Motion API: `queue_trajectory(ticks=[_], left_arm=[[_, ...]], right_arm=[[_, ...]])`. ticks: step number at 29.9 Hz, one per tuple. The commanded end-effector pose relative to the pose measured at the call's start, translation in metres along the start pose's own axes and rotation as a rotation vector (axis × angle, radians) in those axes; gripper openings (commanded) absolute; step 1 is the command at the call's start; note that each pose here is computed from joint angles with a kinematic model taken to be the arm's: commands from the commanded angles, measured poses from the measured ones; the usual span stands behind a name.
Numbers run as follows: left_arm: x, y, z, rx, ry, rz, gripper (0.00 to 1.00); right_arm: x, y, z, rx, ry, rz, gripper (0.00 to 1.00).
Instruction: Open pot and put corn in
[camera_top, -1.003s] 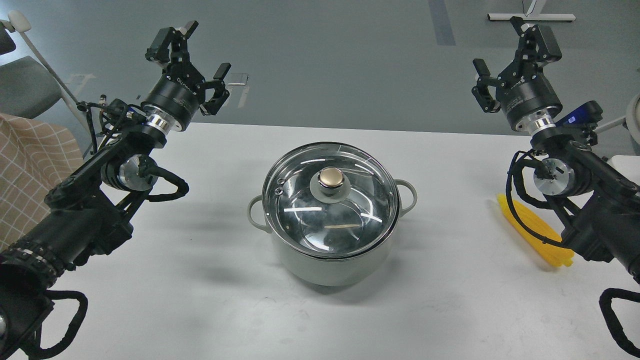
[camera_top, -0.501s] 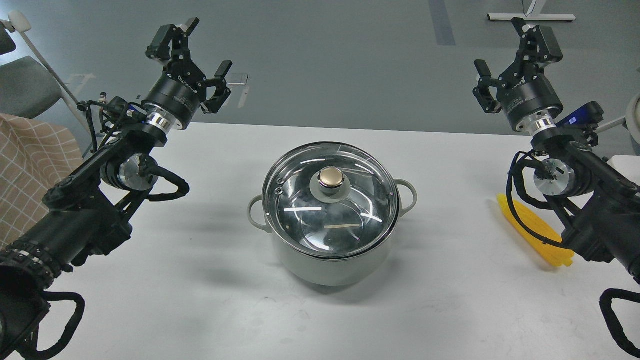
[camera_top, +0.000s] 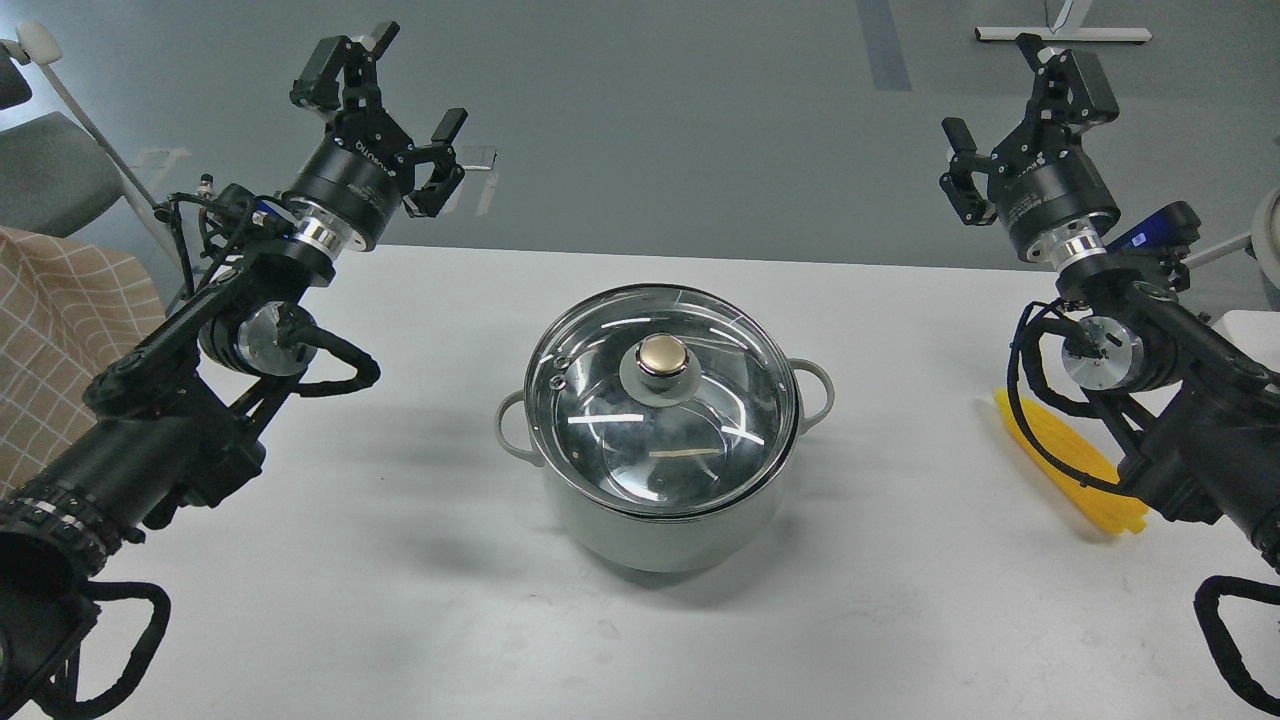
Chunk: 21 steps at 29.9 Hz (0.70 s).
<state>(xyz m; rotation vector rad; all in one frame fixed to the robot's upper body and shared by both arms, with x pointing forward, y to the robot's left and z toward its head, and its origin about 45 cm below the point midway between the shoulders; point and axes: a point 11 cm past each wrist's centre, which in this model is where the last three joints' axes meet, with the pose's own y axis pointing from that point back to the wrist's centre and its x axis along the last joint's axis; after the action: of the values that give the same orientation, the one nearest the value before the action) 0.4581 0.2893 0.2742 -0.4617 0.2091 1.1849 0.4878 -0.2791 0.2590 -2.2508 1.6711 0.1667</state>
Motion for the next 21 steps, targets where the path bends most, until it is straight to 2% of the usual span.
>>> queue_trajectory(ticks=[1, 5, 10, 12, 15, 16, 21], left_arm=[[0.003, 0.002, 0.012, 0.005, -0.079, -0.024, 0.98], [-0.015, 0.000, 0.031, 0.027, -0.310, -0.157, 0.98], [-0.069, 0.000, 0.056, 0.007, -0.634, -0.402, 0.98], [-0.102, 0.006, 0.062, -0.018, -0.826, -0.535, 0.98], [-0.137, 0.011, 0.059, -0.057, -1.071, -0.679, 0.98], [-0.137, 0.011, 0.059, -0.058, -1.072, -0.680, 0.98], [-0.166, 0.023, 0.040, -0.095, -1.473, -0.857, 0.98]], right_arm=[[0.001, 0.000, -0.002, 0.001, 0.006, 0.000, 1.00], [0.006, 0.001, -0.006, 0.000, 0.027, 0.002, 1.00], [0.019, 0.005, -0.013, 0.002, 0.056, 0.018, 1.00], [0.024, 0.007, -0.015, 0.000, 0.069, 0.029, 1.00], [0.030, 0.010, -0.018, -0.002, 0.084, 0.042, 1.00], [0.030, 0.010, -0.018, -0.002, 0.084, 0.042, 1.00], [0.038, 0.018, -0.020, -0.007, 0.096, 0.051, 1.00]])
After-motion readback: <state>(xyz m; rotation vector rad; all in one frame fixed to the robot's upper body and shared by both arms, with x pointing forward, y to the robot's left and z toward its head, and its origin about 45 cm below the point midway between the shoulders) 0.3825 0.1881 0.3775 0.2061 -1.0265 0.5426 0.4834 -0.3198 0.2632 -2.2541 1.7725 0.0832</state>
